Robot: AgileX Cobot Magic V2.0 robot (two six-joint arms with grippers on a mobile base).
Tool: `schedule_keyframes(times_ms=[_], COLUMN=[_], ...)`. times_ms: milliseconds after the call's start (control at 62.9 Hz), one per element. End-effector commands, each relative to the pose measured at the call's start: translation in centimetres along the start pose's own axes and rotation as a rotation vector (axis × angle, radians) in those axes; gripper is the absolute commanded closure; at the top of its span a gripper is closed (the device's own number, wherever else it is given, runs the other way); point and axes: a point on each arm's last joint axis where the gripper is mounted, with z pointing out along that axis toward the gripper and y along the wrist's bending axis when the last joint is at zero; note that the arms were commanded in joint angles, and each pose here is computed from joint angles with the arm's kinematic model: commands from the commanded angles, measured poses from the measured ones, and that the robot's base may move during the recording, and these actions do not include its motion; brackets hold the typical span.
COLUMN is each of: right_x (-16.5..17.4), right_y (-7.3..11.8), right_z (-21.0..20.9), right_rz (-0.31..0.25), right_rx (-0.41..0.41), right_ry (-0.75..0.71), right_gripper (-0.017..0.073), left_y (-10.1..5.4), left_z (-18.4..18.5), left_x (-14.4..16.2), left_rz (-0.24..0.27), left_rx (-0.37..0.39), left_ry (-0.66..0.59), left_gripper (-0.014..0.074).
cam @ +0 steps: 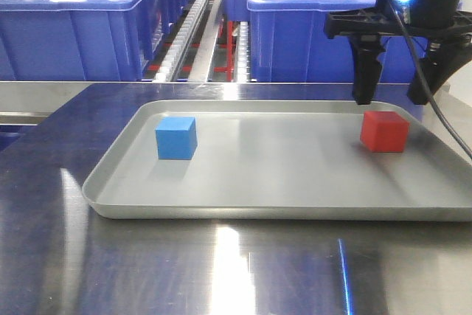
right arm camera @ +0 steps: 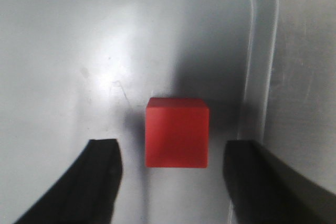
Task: Sort and place red and blue blocks on shelf
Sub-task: 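Lower the open right gripper over the red cube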
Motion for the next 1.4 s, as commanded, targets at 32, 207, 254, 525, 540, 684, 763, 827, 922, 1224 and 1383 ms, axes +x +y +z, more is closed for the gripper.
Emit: schedule_keyframes(times_ms=[32,207,254,525,540,684,763,827,922,1224,1383], right_x=[-0.8,-0.8,-0.8,-1.0,-1.0,-1.1,-1.1,-1.1,-1.1,-1.1,-0.9], right_y=[0.1,0.1,0.1,0.1,0.1,0.1,0.1,0.2,0.2,0.2,0.2], right_z=[-2.6,-2.6,-2.4,-1.6,-1.6,-1.3,-1.1,-0.9,-0.3,0.3,0.5], right_rz=[-0.007,-0.008,-0.009,-0.008,-0.008,-0.008,-0.008,-0.008,-0.009,-0.005,-0.004], right_rx=[-0.018,-0.017,-0.015,-0.013,-0.013,-0.012,-0.012,-0.011,-0.008,-0.006,-0.005], right_ry=[-0.096,-0.096,-0.094,-0.088,-0.088,-0.085,-0.084,-0.082,-0.07,-0.049,-0.041], right_gripper=[-0.0029,-0.0028,-0.0028,-0.0028,-0.0028,-0.0028,-0.0028,-0.0028,-0.0028,0.0015,0.0031], left_y=[0.0,0.0,0.0,0.0,0.0,0.0,0.0,0.0,0.0,0.0,0.0], left_z=[-0.1,-0.1,-0.1,-0.1,-0.1,-0.1,-0.1,-0.1,-0.1,-0.1,-0.1], left_x=[0.0,0.0,0.0,0.0,0.0,0.0,0.0,0.0,0.0,0.0,0.0], left_rz=[-0.005,-0.005,-0.005,-0.005,-0.005,-0.005,-0.005,-0.005,-0.005,-0.005,-0.005], left_rx=[0.004,0.004,0.004,0.004,0.004,0.004,0.004,0.004,0.004,0.004,0.004], left_ry=[-0.075,-0.075,-0.075,-0.075,-0.075,-0.075,-0.075,-0.075,-0.075,-0.075,-0.075], left_gripper=[0.0457,0.0457,0.0457,0.0457,0.0457,0.0457,0.0457,0.0457,0.0457,0.0457,0.0457])
